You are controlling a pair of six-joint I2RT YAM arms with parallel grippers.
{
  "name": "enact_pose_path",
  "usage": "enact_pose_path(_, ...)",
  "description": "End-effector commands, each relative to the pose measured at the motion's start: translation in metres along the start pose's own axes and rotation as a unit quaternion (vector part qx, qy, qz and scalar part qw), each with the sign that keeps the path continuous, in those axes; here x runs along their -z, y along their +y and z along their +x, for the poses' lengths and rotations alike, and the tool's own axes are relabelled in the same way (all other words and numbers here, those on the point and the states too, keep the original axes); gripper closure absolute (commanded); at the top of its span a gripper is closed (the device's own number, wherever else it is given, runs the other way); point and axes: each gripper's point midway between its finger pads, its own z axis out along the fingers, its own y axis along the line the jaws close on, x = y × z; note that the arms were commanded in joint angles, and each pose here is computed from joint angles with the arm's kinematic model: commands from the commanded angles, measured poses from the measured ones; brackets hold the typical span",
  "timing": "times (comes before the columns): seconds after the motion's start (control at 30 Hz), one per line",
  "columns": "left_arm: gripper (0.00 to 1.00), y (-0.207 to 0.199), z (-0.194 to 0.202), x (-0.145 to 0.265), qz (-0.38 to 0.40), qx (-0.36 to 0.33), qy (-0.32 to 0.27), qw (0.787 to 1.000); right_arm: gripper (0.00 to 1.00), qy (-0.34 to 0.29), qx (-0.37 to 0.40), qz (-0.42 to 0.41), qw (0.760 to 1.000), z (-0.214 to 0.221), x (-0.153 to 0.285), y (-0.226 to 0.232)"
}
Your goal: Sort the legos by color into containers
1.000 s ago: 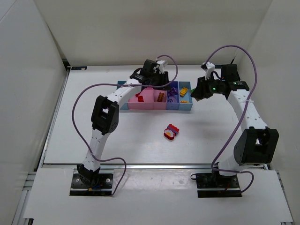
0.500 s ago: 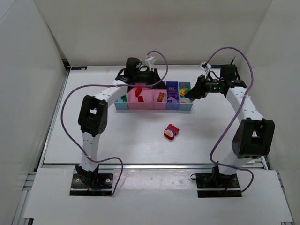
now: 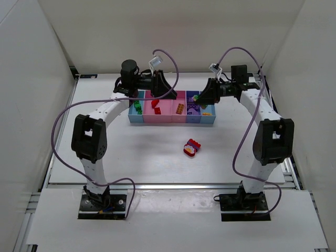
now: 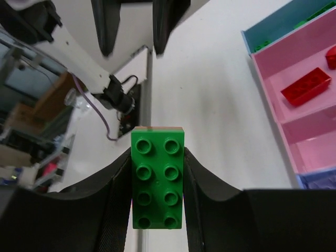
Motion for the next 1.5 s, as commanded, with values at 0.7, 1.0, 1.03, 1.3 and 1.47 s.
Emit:
enact_pose_path(0.7, 0.39, -0.009, -0.024, -0.001, -0.126, -0.042, -0.080, 0.988, 0.96, 0.026, -0.014, -0.062, 0.998, -0.021, -0.051, 0.040)
enact_pose_path(1.0, 0.33, -0.022, -0.006, -0.005, -0.060, -0.022, -0.048, 0.997, 0.96, 0.036, 0.008, -0.079, 0.996, -0.023, -0.062, 0.050)
enact_pose_path(1.03, 0.33, -0.021, -0.005, -0.005, -0.055, -0.020, -0.046, 0.997, 0.96, 0.037, 0.012, -0.080, 0.996, -0.024, -0.063, 0.051)
enact_pose_path(1.3, 0.33, -0.026, 0.007, -0.004, -0.033, -0.011, -0.036, 0.999, 0.96, 0.037, 0.023, -0.082, 0.996, -0.026, -0.066, 0.052)
enact_pose_path(1.47, 0.34, -0.025, 0.008, -0.004, -0.034, -0.012, -0.035, 0.999, 0.96, 0.038, 0.025, -0.084, 0.995, -0.027, -0.068, 0.053)
